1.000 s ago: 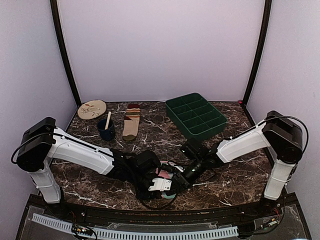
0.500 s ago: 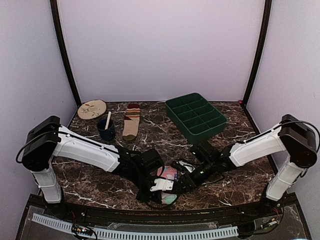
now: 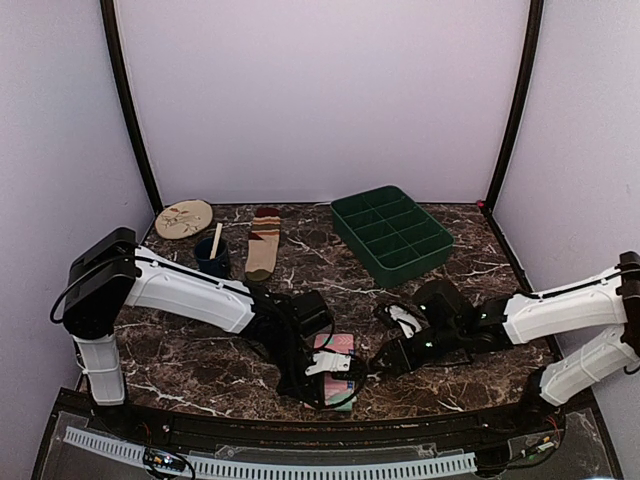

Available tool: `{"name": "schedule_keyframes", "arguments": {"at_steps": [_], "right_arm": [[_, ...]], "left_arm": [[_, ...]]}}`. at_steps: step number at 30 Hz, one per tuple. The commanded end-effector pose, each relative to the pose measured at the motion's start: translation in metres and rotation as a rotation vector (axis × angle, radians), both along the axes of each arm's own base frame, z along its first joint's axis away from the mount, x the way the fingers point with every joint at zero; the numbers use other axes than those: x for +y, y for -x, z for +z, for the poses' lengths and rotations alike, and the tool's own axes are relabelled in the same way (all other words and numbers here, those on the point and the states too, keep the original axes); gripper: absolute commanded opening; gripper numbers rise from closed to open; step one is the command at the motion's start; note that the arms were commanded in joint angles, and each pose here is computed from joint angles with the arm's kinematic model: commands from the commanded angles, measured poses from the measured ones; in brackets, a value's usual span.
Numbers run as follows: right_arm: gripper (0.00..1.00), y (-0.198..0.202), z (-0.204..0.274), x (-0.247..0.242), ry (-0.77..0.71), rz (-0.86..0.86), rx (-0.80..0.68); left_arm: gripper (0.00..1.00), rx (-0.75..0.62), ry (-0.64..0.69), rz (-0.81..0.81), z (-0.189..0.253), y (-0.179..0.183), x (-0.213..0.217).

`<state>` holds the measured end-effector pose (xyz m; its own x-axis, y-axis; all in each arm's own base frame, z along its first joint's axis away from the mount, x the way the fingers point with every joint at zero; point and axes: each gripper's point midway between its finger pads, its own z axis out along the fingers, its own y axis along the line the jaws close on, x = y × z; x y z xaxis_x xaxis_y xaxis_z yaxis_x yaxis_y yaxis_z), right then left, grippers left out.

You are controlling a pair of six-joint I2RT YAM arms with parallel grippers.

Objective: Roll the socks
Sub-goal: Roll the sock at the center of the board.

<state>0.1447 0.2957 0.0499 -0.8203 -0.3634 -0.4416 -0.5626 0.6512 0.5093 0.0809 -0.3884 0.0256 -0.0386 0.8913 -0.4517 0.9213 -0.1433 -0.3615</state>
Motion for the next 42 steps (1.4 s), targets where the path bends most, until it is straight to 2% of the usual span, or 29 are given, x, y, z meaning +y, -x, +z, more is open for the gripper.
{"name": "schedule_keyframes", "arguments": {"at_steps": [1, 7, 15, 20, 29, 42], "right_arm": [[0.5, -0.011, 0.014, -0.021, 0.055, -0.094, -0.162], [0.48, 0.005, 0.023, -0.018, 0.12, -0.03, -0.321], [0.47, 0.026, 0.027, 0.01, 0.223, 0.116, -0.506], [0.46, 0.048, 0.026, 0.032, 0.236, 0.215, -0.572], [0.49, 0.084, 0.018, 0.062, 0.274, 0.361, -0.634], [0.54, 0.089, -0.001, 0.083, 0.365, 0.485, -0.686]], "left_arm": [[0.0, 0.117, -0.156, 0.03, -0.022, 0.008, 0.026], [0.0, 0.214, -0.171, 0.075, -0.022, 0.007, 0.022], [0.0, 0.287, -0.167, 0.105, -0.023, 0.006, 0.02], [0.0, 0.345, -0.168, 0.09, -0.019, 0.012, 0.017], [0.0, 0.401, -0.159, 0.109, -0.016, 0.009, 0.016], [0.0, 0.439, -0.135, 0.106, -0.01, 0.008, 0.013]]}}
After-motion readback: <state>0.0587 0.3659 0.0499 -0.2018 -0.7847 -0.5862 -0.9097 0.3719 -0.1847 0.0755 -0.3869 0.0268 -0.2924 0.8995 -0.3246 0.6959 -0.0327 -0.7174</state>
